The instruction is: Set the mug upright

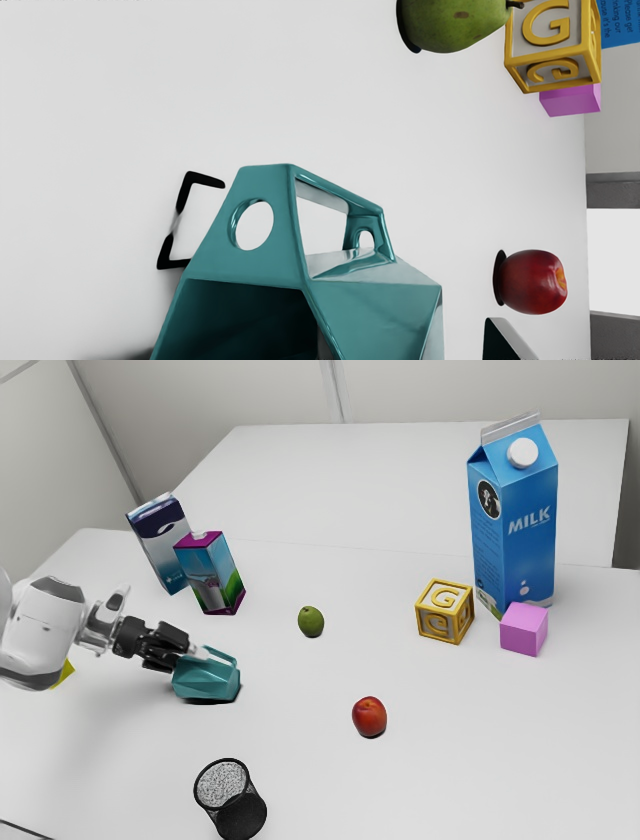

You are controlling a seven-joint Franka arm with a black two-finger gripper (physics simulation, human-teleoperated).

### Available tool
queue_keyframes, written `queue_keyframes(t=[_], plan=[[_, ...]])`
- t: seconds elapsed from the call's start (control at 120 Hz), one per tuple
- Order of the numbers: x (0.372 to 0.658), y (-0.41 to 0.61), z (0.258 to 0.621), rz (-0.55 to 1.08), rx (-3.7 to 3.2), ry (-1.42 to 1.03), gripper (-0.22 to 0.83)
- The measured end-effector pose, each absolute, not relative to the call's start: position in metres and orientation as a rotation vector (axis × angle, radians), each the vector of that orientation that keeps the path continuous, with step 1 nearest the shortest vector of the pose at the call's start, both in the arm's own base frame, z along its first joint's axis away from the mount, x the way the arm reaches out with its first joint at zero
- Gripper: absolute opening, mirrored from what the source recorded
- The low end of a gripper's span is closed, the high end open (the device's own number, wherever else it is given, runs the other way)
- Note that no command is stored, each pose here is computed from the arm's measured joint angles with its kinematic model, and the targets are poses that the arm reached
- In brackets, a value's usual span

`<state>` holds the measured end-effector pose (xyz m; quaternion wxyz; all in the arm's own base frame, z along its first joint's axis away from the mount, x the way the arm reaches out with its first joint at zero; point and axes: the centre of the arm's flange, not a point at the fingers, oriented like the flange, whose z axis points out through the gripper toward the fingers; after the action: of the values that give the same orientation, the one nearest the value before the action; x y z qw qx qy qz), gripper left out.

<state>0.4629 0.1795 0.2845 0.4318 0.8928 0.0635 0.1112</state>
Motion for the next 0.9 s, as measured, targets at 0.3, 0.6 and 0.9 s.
queue_keyframes(t=[0.3, 0.6, 0.9], plan=[[0.464, 0.177, 0.285, 0.296, 2.219, 0.127, -0.07], [0.466, 0.164, 0.328, 0.394, 2.216, 0.021, -0.15], [0.491, 0.080, 0.388, 0.350, 2.523, -0.472, -0.16]])
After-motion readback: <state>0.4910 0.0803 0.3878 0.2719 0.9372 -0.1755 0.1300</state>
